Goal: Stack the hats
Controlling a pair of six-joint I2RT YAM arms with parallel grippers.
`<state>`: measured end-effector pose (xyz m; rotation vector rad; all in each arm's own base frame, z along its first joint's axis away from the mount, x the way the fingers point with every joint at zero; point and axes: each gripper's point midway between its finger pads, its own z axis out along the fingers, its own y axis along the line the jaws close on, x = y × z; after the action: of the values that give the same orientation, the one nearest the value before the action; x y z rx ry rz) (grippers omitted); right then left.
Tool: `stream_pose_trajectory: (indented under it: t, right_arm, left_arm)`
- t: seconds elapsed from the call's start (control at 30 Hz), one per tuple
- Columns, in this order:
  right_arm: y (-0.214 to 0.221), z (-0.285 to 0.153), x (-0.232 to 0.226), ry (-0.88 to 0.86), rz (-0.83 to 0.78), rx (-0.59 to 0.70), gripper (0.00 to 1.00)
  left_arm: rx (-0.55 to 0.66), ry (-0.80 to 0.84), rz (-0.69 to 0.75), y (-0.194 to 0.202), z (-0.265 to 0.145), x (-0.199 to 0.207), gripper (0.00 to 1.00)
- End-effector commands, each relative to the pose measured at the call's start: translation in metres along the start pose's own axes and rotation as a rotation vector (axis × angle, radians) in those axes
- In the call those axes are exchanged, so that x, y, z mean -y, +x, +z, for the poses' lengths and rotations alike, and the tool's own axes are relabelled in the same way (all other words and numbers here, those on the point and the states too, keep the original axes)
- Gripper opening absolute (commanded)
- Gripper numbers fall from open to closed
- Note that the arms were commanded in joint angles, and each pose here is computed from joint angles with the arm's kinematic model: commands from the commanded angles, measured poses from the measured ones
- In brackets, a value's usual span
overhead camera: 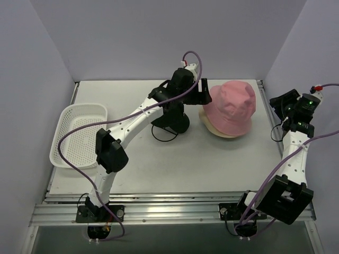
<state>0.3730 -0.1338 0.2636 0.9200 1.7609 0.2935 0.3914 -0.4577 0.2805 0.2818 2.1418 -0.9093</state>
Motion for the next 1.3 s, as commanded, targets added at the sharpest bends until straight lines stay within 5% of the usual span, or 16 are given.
stream_pose_trajectory:
  t: [0.0,0.7,0.87,1.27]
  right_arm:
    - [0.001,0.009,-0.007,-0.072,-0.014,0.012,0.46]
    - [0.016,0.018,0.012,-0.059,-0.042,0.006,0.45]
    - [0.02,0.02,0.014,-0.064,-0.034,0.001,0.45]
    - [0.027,0.022,0.028,-0.043,0.005,0.0,0.44]
  left_arm:
    - [0.038,0.071,-0.055,-0.015,0.017,0.007,0.85]
    - [0.033,0.147,-0.229,0.004,0.095,-0.016,0.83]
    - [0.043,0.176,-0.255,0.005,0.101,-0.011,0.69]
    - [0.01,0.128,-0.298,0.024,0.119,-0.023,0.13]
